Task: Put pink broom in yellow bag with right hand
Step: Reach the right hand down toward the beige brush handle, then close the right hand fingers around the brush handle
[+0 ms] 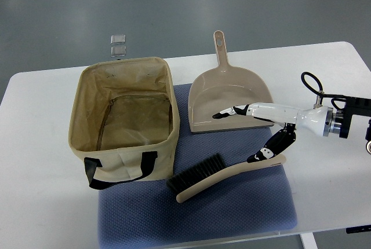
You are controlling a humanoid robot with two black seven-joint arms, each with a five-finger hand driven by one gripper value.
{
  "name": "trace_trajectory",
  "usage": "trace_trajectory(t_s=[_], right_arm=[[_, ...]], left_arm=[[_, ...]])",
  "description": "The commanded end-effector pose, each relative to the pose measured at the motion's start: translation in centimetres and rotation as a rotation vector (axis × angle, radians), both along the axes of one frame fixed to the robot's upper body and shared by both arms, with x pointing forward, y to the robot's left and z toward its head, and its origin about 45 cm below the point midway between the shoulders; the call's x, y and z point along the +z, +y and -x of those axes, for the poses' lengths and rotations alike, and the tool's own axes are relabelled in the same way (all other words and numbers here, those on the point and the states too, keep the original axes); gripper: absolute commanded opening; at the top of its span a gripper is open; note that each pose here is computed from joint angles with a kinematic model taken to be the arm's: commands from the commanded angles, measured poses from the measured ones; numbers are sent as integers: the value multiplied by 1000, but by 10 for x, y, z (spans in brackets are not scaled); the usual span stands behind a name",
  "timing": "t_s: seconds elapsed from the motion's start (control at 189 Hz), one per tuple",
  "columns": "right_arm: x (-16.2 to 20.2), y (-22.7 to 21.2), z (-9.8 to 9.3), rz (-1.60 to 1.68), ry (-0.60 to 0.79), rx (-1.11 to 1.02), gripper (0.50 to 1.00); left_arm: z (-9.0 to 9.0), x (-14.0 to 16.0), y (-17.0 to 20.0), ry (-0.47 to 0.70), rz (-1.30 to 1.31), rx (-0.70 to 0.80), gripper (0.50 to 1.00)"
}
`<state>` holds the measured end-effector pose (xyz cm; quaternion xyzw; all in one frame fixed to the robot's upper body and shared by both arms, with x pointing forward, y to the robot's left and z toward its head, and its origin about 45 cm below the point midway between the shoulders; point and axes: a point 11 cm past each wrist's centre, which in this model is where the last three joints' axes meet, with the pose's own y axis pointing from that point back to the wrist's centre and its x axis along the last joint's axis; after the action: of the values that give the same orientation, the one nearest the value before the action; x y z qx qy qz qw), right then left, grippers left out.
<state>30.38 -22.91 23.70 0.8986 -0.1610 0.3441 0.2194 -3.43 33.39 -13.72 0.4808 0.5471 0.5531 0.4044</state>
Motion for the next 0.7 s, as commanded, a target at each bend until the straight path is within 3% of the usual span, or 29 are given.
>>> trace_trajectory(t_s=[0.0, 0.692], right_arm=[[-7, 3, 9, 77, -69, 52, 907], [-54, 13, 28, 301, -211, 157, 799]], left_arm=[[0, 0, 0, -1, 0, 1, 1000], [0, 0, 0, 0, 0, 0, 1000]])
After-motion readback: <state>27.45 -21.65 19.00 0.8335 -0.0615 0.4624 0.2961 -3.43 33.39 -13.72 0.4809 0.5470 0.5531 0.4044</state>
